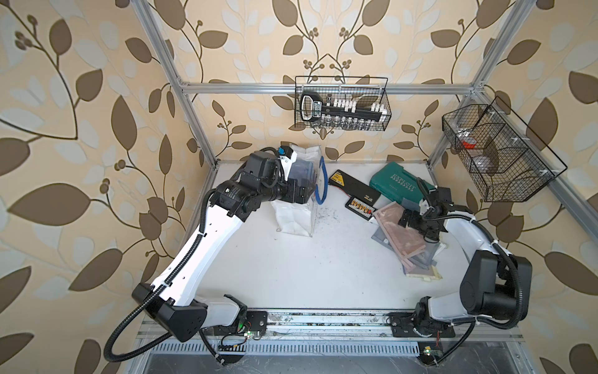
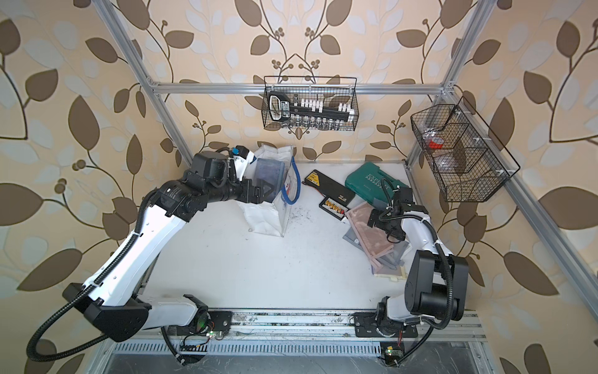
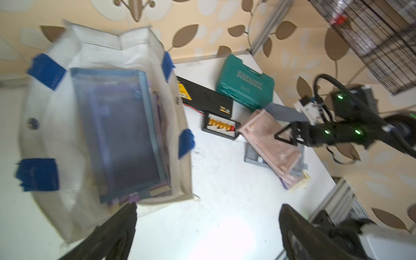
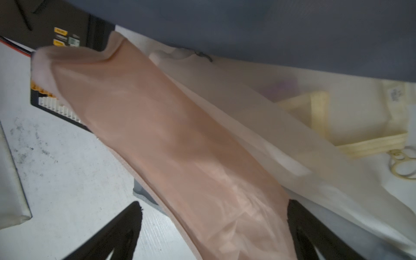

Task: Put the pencil pouch into the canvas bag
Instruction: Move the pencil pouches to the center of the board.

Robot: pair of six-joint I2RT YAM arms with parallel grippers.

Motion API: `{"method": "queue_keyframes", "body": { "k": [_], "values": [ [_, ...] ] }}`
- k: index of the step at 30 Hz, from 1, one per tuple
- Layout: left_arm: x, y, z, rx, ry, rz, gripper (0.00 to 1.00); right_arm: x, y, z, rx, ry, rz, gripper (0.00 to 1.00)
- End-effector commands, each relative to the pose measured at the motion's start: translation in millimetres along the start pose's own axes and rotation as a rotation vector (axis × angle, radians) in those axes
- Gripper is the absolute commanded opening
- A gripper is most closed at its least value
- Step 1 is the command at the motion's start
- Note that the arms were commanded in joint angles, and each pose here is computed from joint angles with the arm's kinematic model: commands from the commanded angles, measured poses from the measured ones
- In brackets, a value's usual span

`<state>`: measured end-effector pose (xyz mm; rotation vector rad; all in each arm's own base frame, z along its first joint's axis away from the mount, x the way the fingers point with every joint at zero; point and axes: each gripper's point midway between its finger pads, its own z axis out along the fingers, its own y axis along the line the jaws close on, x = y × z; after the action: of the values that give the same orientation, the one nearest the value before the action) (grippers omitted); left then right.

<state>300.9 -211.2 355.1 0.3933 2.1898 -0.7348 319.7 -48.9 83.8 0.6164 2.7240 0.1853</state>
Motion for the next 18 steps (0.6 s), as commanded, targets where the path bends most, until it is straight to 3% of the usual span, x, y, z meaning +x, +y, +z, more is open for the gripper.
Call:
{"method": "queue_keyframes", "body": {
  "k": [1,8,18],
  "values": [
    [0,-36,-15,0.184,-0.042,-0.028,0.99,12,-5,19,-0.003,0.052,-0.008,0.96],
    [11,-62,-33,0.272,-0.042,-0.078,0.99,57,18,49,-0.118,0.16,0.058,0.88],
    [67,-33,-12,0.188,0.08,-0.169,0.98,121,101,39,-0.309,0.216,0.065,0.87]
  ]
}}
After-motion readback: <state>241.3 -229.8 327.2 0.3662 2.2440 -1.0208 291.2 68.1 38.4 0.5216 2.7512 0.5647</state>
